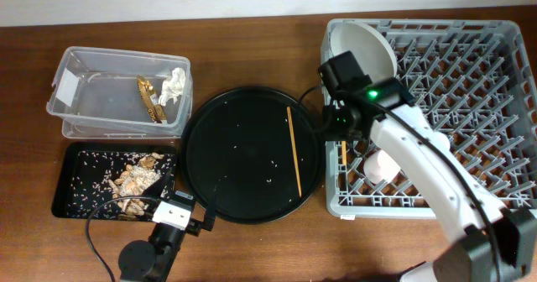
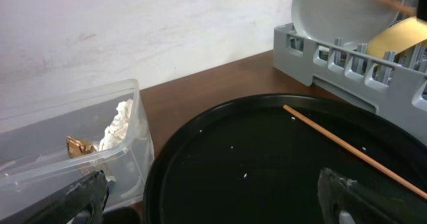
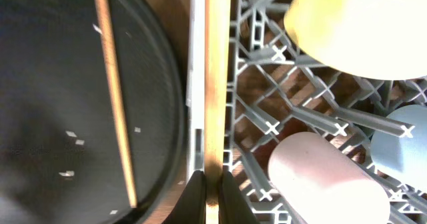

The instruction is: Sort waste into correct bins and load items into the dishwasher rack

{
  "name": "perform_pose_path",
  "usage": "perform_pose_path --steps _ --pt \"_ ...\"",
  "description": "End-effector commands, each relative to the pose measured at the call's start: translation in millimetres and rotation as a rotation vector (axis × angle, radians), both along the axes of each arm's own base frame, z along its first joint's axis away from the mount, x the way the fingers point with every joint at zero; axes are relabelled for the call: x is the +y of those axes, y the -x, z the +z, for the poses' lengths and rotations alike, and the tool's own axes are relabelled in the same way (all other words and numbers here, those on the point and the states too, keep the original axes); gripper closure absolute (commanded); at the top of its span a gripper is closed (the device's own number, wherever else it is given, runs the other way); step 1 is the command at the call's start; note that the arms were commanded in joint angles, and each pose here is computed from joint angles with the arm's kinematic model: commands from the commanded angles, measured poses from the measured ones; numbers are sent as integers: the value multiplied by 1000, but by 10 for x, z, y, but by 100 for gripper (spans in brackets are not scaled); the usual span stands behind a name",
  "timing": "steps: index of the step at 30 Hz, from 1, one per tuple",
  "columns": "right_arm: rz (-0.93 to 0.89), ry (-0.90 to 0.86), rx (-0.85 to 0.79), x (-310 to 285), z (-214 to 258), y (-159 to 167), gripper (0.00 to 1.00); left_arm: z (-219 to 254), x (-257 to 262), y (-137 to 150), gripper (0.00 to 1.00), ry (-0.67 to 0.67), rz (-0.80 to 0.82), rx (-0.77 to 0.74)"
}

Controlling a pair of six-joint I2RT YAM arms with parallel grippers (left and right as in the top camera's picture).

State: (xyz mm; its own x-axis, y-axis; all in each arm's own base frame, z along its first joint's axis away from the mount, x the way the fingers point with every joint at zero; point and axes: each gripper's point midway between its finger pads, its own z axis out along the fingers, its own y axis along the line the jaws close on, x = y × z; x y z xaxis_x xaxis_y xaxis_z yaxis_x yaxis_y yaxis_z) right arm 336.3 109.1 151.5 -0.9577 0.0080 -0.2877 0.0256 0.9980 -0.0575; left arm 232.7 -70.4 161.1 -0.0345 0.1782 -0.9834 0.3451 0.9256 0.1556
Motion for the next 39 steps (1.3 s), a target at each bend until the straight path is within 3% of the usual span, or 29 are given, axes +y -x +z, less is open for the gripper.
perform_pose_path --steps 1,2,6,7,10,11,13,15,17,18,21,23,25,27,30,31,33,35,37,38,39 --pt "-69 195 58 -311 -315 -27 96 -16 -1 -1 1 -8 -3 -3" --pt "-72 188 56 -292 -339 -48 96 -16 -1 -1 1 -8 -3 -3" --pt "158 -50 62 482 -186 166 55 -17 -1 -1 1 -8 -3 -2" --pt "240 -97 48 818 -186 238 38 -16 -1 -1 1 -8 -3 -3" --pt "262 -129 -3 1279 -473 196 28 -17 -1 -1 1 -8 -3 -2" --pt "244 -116 7 1276 -696 78 29 -17 -1 -1 1 -8 -3 -2" --pt "175 -43 59 1035 -1087 -83 43 -16 -1 -1 1 -8 -3 -3" --pt "138 1 148 859 -1412 -57 53 -17 -1 -1 1 -8 -3 -2" --pt "135 9 220 831 -1614 41 70 -17 -1 -1 0 -8 -3 -2" --pt "142 -21 257 882 -1634 118 96 -17 -1 -1 1 -8 -3 -2" --pt "162 -101 172 964 -1132 77 96 -16 -1 -1 1 -8 -3 -3" --pt "176 -146 -58 830 -234 -42 96 -17 -1 -1 1 -8 -3 -2" --pt "49 -30 -233 231 322 -133 96 -17 -1 -1 1 -8 -3 -2" --pt "-34 46 -170 -205 163 -147 96 -16 -1 -1 1 -8 -3 -3" --pt "-50 87 -22 -317 -342 -61 94 -16 -1 -1 1 -8 -3 -3" --pt "-52 86 -35 -315 -317 -89 62 -17 -1 -1 1 -8 -3 -2" --pt "-41 39 -76 -254 9 -27 50 -17 -1 -1 1 -8 -3 -2" --pt "13 -30 -198 -134 563 205 47 -17 -1 -1 1 -8 -3 -2" --pt "130 -145 -402 23 1292 736 38 -19 -1 -1 0 -8 -3 -2" --pt "164 -179 -450 17 1460 941 1 -16 -1 -1 1 -8 -3 -3" --pt "185 -202 -481 -8 1564 1087 1 -17 -1 -1 0 -8 -3 -2"
